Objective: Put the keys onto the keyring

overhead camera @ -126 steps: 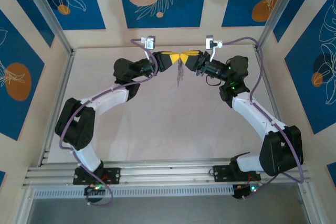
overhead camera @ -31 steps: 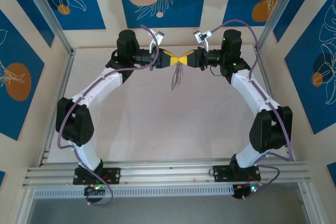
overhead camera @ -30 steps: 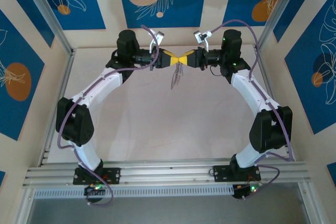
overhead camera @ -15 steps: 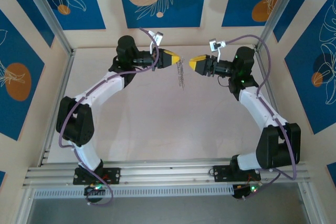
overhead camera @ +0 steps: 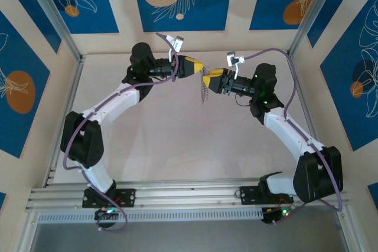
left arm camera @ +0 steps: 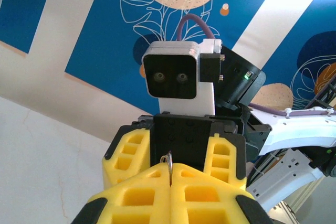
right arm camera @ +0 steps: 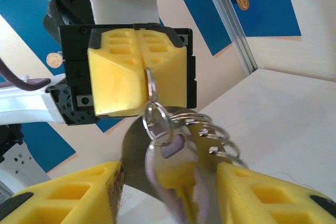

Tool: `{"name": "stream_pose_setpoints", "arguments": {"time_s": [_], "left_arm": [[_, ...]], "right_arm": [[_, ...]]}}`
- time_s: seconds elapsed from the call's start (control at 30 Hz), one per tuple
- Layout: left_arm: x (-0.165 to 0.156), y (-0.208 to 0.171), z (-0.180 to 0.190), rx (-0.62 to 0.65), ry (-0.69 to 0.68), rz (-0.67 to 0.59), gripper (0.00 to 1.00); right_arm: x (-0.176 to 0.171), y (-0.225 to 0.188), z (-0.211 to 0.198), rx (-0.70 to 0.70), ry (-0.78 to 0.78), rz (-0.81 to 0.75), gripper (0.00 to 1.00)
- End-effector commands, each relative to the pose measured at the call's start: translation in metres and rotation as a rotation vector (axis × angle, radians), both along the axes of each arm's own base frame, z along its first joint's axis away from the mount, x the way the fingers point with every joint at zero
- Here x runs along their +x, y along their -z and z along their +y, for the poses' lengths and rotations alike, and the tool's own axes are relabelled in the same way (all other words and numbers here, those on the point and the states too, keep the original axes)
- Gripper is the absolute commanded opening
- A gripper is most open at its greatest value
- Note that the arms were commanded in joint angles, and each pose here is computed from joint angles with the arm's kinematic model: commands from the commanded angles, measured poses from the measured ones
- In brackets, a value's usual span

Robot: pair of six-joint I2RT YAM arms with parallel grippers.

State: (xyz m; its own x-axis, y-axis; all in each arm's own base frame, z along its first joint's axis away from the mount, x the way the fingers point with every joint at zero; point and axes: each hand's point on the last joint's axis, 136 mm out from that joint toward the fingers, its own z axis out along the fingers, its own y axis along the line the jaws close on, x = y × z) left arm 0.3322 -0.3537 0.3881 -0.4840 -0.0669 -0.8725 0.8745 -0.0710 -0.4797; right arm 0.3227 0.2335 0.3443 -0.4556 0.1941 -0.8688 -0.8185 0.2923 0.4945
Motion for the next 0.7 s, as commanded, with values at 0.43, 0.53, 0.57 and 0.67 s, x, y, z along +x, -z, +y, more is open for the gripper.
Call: {"name": "stream_pose_setpoints", "arguments": {"time_s": [0.43, 0.53, 0.57, 0.67], "left_arm": [[-0.016, -0.023, 0.001, -0.042, 0.005, -0.064, 0.0], [-0.015, -0.023, 0.001, -0.043, -0.005, -0.061, 0.0], [-0.015, -0.024, 0.002, -0.045, -0.009, -0.061, 0.0], [-0.014, -0.025, 0.002, -0.049, -0.022, -0.063, 0.0]], "right_arm": [[0.006, -0.011, 0.004, -0.021, 0.011, -0.055, 0.26], [-0.002, -0.009, 0.011, -0.04, -0.021, -0.06, 0.12], [-0.004, -0.008, 0.012, -0.047, -0.029, -0.06, 0.09], [-0.009, -0.005, 0.015, -0.061, -0.039, -0.057, 0.0]]}}
